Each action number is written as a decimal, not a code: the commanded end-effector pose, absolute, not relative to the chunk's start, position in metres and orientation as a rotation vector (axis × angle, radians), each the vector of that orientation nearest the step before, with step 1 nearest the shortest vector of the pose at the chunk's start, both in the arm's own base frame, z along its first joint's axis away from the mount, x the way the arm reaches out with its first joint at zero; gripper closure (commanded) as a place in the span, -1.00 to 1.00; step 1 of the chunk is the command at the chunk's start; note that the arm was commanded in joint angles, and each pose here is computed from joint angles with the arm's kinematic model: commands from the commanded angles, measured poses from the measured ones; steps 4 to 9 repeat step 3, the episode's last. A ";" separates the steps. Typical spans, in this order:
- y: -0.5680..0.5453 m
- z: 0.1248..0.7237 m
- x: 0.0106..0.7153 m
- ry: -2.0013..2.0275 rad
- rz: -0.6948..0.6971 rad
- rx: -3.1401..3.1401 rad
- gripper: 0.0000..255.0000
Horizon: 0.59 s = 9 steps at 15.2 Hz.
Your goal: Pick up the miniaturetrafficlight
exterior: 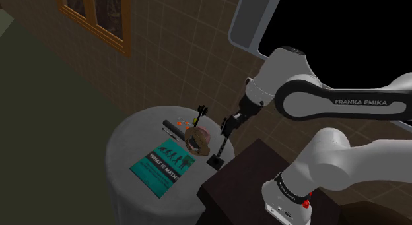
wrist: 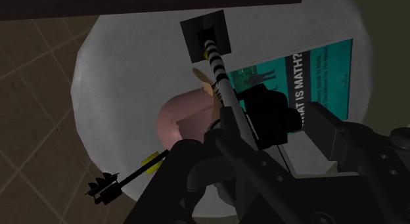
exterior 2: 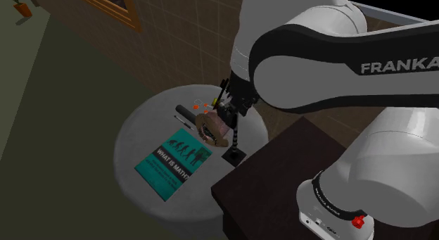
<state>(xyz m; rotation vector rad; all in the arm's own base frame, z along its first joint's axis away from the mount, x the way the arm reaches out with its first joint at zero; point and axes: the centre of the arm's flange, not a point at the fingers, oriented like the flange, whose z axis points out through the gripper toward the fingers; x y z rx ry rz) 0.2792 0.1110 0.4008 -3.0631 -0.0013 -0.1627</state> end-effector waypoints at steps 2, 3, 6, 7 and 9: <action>0.111 0.412 0.279 -0.001 -0.162 -3.063 1.00; 0.111 0.412 0.279 -0.001 -0.162 -3.063 1.00; 0.111 0.412 0.279 -0.001 -0.162 -3.063 1.00; 0.111 0.412 0.279 -0.001 -0.162 -3.063 1.00; 0.111 0.412 0.279 -0.001 -0.162 -3.063 1.00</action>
